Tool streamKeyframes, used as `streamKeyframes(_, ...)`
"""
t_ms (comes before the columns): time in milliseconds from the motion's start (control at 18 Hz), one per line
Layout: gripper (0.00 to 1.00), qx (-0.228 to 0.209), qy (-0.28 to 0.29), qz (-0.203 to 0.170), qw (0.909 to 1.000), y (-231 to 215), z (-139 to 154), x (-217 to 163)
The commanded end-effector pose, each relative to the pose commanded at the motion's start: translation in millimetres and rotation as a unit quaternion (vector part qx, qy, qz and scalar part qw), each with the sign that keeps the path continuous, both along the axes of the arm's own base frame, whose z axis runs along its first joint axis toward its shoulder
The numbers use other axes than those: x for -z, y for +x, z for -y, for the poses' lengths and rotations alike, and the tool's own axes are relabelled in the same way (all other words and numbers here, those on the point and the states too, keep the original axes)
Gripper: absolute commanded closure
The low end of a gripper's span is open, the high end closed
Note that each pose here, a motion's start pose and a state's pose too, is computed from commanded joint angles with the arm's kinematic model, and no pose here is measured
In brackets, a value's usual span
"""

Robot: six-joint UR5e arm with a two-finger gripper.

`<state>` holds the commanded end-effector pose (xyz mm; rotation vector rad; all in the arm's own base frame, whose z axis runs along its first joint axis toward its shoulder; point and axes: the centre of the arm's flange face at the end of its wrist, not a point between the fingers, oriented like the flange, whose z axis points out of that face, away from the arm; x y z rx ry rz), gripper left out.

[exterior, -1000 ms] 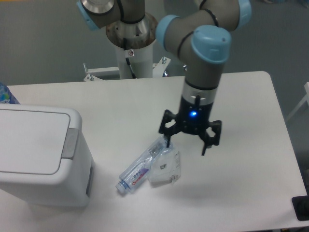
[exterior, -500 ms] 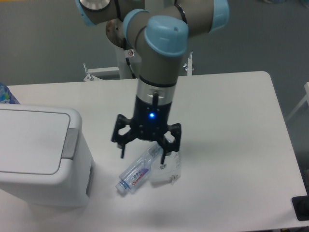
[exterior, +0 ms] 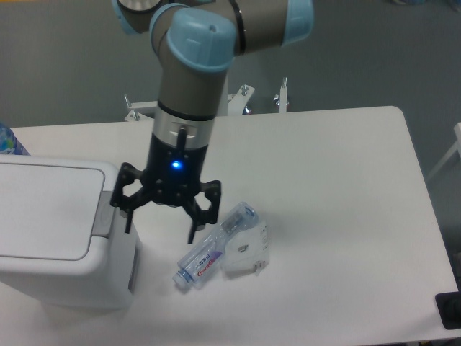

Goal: Open the trash can
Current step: 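Push the gripper fingers against the lid edge to flip it open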

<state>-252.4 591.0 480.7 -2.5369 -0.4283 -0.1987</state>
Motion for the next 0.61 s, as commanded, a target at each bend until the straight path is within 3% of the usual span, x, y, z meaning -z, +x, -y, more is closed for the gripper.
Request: streamKeyframes(611, 0.00, 0.004, -0.008, 0.004, 1.0000, 7.4, -0.6, 8.7)
